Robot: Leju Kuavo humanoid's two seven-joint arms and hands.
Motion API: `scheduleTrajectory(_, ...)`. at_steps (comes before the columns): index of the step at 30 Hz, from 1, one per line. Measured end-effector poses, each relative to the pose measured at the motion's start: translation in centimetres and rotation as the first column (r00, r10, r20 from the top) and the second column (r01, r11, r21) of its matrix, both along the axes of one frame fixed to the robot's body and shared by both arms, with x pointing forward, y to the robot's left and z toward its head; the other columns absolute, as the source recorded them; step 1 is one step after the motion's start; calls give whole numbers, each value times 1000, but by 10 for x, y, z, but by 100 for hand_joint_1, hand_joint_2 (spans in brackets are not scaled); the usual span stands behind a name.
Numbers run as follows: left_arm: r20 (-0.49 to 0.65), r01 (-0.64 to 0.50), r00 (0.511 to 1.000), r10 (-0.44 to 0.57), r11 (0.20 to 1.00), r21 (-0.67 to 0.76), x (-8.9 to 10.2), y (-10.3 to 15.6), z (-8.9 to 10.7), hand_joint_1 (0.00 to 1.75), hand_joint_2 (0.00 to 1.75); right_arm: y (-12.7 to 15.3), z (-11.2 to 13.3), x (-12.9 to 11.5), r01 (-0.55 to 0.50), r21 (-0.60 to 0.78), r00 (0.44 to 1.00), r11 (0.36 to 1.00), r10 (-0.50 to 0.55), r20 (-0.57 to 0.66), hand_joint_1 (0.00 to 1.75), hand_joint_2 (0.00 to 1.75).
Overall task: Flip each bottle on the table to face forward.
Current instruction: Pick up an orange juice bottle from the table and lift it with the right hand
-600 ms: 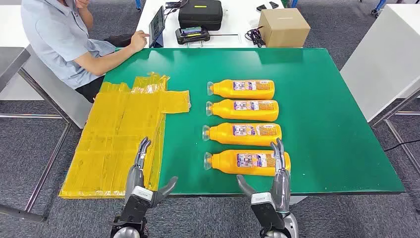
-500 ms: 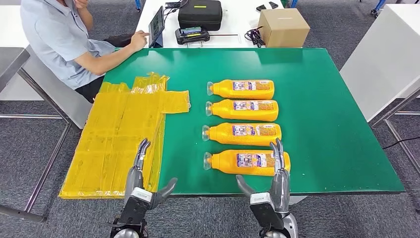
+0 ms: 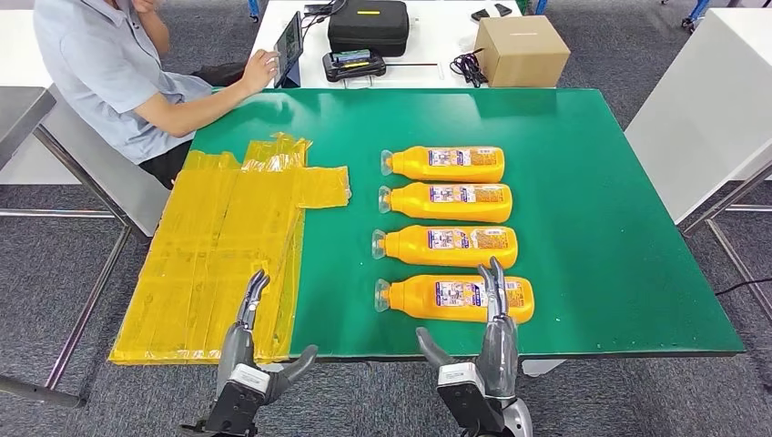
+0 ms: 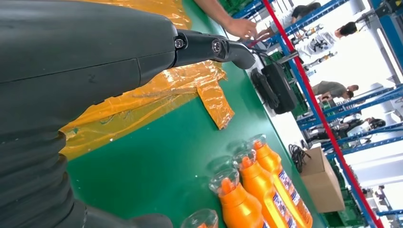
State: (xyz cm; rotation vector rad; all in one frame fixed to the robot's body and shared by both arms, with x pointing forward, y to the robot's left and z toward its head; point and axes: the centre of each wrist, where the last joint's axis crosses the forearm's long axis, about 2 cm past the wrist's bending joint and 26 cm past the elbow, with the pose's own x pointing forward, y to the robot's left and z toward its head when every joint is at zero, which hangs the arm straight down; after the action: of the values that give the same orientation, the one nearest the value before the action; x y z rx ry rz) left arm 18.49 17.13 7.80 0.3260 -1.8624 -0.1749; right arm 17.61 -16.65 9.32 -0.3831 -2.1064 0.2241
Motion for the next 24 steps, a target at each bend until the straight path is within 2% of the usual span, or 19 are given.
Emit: scheduleTrajectory(24,0,-6,1000,6,1000,18,0,3,3,0,175,2,2,0,-14,2,1000,1000,14,5,0,175)
